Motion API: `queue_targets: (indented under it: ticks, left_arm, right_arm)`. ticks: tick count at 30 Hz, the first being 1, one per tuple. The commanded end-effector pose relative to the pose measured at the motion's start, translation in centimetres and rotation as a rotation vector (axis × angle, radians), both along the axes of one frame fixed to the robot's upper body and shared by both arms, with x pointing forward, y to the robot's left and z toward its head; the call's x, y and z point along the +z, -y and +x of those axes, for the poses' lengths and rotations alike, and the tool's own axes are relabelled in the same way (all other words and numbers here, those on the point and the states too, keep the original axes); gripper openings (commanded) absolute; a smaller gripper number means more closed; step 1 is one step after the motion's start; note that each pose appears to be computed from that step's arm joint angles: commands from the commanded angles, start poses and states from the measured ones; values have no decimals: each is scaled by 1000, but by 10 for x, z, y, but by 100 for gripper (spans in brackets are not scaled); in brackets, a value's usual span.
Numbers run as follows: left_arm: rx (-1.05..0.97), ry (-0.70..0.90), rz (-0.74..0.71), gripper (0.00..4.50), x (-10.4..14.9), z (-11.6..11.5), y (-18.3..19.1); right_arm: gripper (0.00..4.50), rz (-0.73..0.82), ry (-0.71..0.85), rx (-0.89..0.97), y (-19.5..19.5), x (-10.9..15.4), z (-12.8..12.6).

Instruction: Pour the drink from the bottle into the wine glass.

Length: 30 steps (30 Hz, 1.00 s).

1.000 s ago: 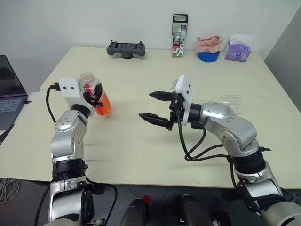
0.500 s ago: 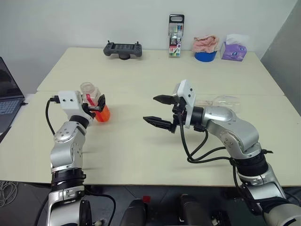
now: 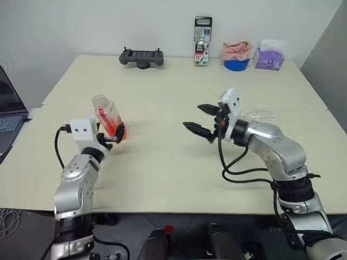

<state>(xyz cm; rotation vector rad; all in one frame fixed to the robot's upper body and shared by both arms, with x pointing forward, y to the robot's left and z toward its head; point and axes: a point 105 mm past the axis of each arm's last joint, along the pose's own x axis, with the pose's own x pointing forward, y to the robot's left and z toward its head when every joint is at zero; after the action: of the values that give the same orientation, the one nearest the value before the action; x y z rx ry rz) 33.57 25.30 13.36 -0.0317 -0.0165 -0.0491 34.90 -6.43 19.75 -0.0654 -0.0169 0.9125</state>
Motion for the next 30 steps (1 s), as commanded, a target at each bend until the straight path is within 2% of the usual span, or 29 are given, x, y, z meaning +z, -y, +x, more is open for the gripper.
queue_targets:
  ticks: [1, 3, 7, 15, 23, 30]
  left_arm:
    - [-32, 43, -12, 441, 11, -22, 6]
    - [-85, 20, -25, 441, 3, -35, 16]
    - [-317, -48, 33, 441, -16, -57, 63]
    - [-628, -40, 164, 441, -23, -56, 137]
    - [-687, 16, 175, 441, -9, -50, 154]
    - [-688, 21, 178, 441, -7, -48, 156]
  right_arm:
    - [450, 75, 1, -164, 31, -4, 14]
    - [450, 139, -34, -228, 43, -12, 17]
    - [450, 320, -114, -366, 66, -21, 20]
    - [450, 574, -358, -515, 71, -47, 29]
    - [450, 862, -547, -604, 79, -55, 33]
    - [450, 1060, -656, -629, 76, -59, 63]
